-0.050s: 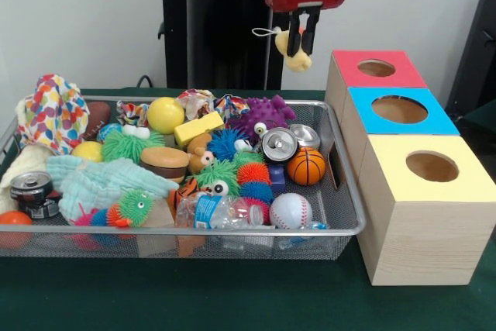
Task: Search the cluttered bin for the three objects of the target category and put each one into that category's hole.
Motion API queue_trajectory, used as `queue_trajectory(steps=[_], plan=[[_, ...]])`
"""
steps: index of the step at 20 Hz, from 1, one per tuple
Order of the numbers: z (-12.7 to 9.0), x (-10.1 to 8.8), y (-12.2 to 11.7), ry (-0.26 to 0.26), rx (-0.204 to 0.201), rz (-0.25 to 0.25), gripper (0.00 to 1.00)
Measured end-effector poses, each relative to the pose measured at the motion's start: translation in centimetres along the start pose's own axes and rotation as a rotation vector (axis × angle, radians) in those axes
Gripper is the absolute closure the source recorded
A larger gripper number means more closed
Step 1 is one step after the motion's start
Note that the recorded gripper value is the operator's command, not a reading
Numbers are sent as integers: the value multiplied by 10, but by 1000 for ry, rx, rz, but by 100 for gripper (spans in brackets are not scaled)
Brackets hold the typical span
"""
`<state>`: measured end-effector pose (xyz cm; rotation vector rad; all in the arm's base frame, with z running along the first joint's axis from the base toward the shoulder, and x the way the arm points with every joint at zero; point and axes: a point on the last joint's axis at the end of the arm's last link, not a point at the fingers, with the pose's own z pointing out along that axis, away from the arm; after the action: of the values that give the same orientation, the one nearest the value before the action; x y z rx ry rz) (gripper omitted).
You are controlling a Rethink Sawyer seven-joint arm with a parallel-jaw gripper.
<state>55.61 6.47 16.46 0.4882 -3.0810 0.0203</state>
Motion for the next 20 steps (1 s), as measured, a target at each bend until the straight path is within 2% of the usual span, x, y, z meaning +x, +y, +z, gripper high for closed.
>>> queue_trajectory(steps=[20], plan=[[-11, 37, 28, 51, 7, 31, 100]])
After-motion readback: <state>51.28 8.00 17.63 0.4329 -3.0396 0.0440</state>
